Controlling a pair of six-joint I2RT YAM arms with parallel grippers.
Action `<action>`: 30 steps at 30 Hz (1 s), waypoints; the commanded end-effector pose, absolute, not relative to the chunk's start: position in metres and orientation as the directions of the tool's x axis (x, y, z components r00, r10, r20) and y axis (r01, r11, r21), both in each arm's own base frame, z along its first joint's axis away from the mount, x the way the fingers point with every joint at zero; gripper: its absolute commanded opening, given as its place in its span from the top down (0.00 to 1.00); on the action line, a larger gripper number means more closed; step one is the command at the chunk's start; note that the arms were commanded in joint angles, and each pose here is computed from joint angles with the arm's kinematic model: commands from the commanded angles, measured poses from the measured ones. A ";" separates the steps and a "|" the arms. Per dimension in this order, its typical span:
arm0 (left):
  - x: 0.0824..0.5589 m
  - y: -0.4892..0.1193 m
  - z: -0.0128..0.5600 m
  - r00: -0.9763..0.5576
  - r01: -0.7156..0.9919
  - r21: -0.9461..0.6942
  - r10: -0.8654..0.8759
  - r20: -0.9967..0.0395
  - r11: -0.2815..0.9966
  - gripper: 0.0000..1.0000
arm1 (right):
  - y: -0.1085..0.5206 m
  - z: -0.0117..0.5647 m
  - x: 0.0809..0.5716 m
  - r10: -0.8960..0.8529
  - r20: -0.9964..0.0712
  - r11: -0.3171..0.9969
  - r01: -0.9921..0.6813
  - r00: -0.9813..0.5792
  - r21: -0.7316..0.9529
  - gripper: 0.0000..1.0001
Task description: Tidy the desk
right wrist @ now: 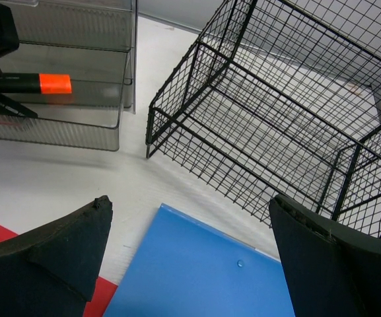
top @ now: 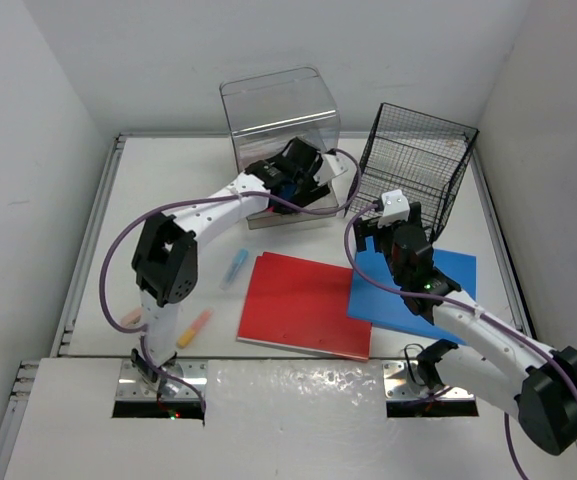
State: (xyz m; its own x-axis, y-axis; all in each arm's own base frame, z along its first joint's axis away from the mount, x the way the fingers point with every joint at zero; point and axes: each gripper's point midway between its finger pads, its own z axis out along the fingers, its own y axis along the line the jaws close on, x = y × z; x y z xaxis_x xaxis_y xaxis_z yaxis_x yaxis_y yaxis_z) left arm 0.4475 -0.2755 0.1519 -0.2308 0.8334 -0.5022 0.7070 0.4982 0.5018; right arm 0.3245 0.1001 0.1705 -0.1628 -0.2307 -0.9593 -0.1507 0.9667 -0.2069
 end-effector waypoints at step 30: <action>0.304 -0.155 0.076 -0.566 0.714 0.071 0.634 -0.527 0.696 0.00 | 0.107 0.177 0.334 -0.211 -0.966 0.970 -0.154 -0.152 -0.188 0.01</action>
